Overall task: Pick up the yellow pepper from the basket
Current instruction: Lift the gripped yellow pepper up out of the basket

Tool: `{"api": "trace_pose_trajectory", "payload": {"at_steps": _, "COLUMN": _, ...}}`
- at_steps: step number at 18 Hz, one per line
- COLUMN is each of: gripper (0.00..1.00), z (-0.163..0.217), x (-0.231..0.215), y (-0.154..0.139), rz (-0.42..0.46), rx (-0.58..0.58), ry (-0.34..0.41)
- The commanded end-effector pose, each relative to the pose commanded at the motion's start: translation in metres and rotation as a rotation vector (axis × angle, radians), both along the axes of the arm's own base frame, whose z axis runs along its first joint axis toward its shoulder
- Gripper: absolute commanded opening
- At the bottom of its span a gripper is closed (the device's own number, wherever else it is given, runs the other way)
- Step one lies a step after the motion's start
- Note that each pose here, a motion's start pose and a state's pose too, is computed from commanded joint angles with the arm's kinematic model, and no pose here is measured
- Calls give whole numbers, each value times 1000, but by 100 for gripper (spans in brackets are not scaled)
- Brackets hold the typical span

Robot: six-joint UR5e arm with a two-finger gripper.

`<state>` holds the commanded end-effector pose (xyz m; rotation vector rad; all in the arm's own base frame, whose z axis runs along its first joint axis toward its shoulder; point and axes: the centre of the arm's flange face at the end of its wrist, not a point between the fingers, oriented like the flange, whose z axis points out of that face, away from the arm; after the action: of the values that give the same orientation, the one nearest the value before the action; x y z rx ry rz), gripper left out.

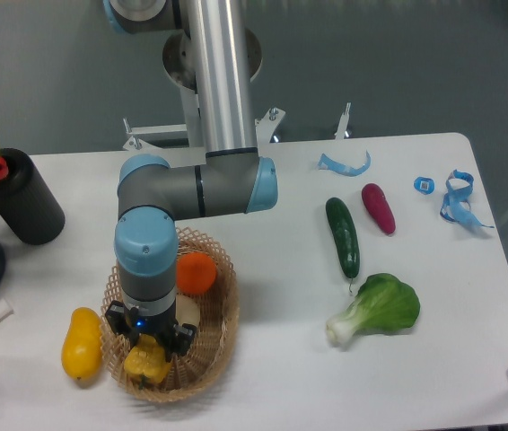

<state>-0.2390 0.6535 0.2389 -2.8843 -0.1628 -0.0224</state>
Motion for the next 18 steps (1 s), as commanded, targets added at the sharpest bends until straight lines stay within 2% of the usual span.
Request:
{"api": "trace_pose_trajectory", "payload": {"at_steps": 3, "gripper": 30, "z": 6, "x": -1, "y": 0, "rz": -8, "rx": 10, "ry": 7}}
{"api": "trace_pose_trajectory", "payload": {"at_steps": 8, "gripper": 30, "z": 54, "x": -20, "y": -15, "rz": -38, "rx": 60, "ry": 70}}
{"api": "trace_pose_trajectory", "payload": {"at_steps": 10, "gripper": 30, "z": 84, "x": -43, "y": -32, "rz": -19, "rx": 89, "ry": 108}}
{"api": "trace_pose_trajectory", "payload": {"at_steps": 13, "gripper": 30, "z": 113, "x": -74, "y": -55, "rz": -77, "rx": 101, "ry": 185}}
{"api": "trace_pose_trajectory", "payload": {"at_steps": 15, "gripper": 30, "z": 139, "x": -100, "y": -79, "rz": -76, "rx": 115, "ry": 231}}
{"api": "trace_pose_trajectory", "payload": {"at_steps": 18, "gripper": 30, "z": 148, "x": -138, "y": -106, "rz": -66, "rx": 108, "ry": 264}}
